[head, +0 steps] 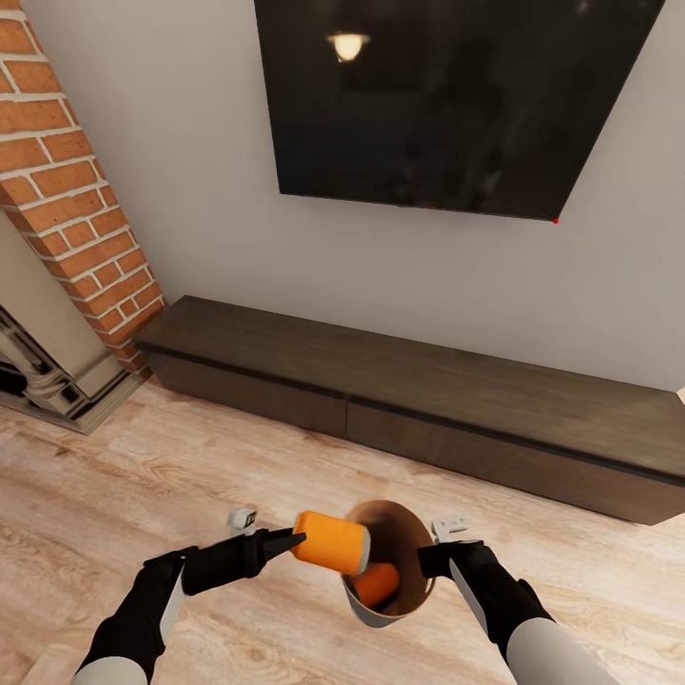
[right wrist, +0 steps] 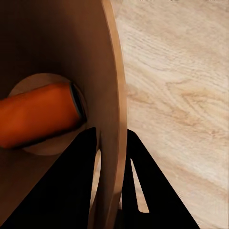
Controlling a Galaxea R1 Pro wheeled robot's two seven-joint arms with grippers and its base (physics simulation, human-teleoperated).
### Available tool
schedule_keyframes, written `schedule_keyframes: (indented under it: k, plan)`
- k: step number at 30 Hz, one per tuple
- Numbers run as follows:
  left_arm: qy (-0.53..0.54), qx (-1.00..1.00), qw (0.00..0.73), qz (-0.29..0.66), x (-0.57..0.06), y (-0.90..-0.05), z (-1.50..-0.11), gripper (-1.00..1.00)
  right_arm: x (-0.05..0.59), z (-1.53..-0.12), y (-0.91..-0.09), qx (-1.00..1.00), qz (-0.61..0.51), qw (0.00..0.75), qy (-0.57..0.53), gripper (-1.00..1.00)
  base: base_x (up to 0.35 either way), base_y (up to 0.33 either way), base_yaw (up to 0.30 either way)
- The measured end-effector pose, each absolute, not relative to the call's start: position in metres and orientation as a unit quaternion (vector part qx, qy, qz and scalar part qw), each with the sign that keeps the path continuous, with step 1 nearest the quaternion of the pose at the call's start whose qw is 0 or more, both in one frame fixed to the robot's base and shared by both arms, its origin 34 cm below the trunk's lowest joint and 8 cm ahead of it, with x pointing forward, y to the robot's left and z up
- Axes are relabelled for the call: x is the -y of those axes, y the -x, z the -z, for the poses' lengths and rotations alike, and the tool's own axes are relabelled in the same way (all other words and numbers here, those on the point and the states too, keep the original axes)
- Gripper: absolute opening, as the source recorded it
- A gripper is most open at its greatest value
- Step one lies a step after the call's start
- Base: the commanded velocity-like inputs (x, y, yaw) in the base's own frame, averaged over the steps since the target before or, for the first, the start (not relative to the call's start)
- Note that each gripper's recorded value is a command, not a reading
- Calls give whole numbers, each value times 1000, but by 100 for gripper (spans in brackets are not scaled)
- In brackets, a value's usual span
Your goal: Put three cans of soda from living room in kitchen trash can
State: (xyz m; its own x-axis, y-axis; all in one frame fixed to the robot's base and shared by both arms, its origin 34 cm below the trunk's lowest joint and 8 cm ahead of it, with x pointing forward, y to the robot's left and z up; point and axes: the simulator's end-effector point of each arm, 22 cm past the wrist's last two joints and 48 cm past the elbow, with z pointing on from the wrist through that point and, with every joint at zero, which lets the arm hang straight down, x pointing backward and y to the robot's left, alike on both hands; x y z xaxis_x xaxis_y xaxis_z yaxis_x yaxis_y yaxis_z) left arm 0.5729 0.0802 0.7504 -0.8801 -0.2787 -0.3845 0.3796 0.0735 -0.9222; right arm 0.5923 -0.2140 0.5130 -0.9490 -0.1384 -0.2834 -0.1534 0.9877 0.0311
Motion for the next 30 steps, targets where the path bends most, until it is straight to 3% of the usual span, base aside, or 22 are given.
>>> schedule_keyframes:
  k: [13,30]
  plan:
    - [-33,-693,242,678,-69,-574,-748,-100,199,-515,-594,-987,-24,145,70,-100,0,0,0]
    - [-55,-786,213,578,-45,-576,-690,-100,194,-518,-598,-983,18,152,97,-100,0,0,0]
